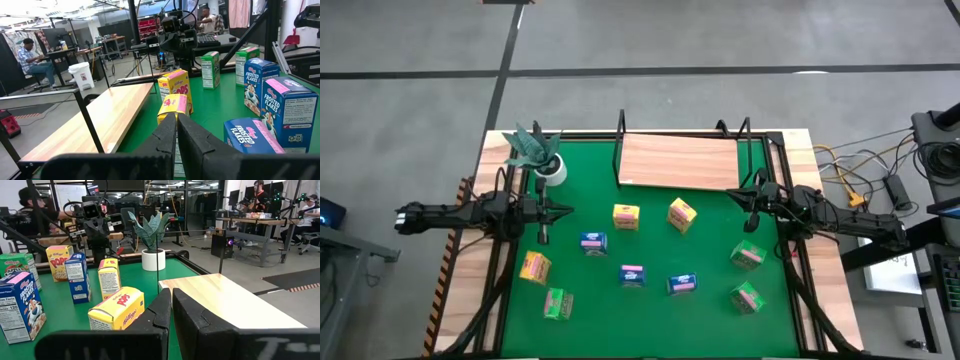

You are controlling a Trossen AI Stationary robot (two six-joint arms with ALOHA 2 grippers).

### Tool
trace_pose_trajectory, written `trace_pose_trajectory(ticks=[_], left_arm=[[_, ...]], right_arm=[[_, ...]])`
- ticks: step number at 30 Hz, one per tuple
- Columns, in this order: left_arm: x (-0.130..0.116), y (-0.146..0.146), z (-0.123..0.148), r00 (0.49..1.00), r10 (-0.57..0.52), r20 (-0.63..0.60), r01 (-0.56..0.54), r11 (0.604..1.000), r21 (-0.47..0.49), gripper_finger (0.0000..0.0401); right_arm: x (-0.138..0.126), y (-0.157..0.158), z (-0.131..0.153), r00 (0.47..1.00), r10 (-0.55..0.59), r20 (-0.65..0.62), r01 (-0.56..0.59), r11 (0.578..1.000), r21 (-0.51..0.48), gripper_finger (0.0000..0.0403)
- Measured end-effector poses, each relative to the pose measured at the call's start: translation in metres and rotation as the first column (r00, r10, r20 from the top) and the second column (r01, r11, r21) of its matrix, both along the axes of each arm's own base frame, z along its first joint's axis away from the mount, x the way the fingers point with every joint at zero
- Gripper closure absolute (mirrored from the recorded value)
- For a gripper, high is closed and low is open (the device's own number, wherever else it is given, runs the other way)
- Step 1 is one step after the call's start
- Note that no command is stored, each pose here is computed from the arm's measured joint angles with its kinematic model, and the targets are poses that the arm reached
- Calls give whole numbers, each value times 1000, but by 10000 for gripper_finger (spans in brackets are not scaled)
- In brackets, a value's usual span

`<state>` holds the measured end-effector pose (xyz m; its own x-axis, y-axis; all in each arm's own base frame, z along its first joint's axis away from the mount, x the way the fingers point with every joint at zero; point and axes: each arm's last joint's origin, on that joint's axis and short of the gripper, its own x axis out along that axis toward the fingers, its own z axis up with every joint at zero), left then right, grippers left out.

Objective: Stack cereal on shelf

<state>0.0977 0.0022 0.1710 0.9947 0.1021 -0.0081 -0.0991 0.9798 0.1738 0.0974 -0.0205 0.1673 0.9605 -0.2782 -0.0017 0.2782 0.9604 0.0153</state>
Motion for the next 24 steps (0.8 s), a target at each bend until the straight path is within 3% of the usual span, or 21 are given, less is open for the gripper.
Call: trace_pose_trajectory(ticks=[7, 11, 13, 15, 17, 18, 21, 24], left_arm=[[0, 0, 0, 1000, 0, 3, 0, 1000, -2, 401], [0, 0, 7, 997, 0, 75, 3, 999, -46, 401], [-1, 0, 11, 991, -5, 133, 28, 985, -168, 401], [-1, -1, 18, 975, -5, 222, 89, 924, -372, 401], [-3, 0, 24, 953, 7, 304, 161, 836, -525, 401], [-4, 0, 28, 940, 15, 340, 187, 813, -551, 401], [-6, 0, 36, 907, 31, 419, 222, 811, -541, 401], [-8, 0, 40, 884, 32, 467, 251, 810, -530, 401]], right_arm=[[0, 0, 0, 1000, 0, -2, 0, 1000, -8, 394], [0, 0, 0, 1000, 0, -14, 0, 999, -50, 394], [0, 0, 0, 1000, -1, -11, 0, 999, -53, 394], [0, 0, 1, 1000, -1, -4, 1, 999, -36, 394], [0, 0, 1, 1000, -2, 22, 1, 999, 49, 394], [0, 0, 1, 999, -4, 42, 0, 993, 116, 394], [0, 0, 1, 994, -20, 106, -17, 944, 331, 394], [0, 0, 1, 992, -33, 123, -17, 922, 387, 394]])
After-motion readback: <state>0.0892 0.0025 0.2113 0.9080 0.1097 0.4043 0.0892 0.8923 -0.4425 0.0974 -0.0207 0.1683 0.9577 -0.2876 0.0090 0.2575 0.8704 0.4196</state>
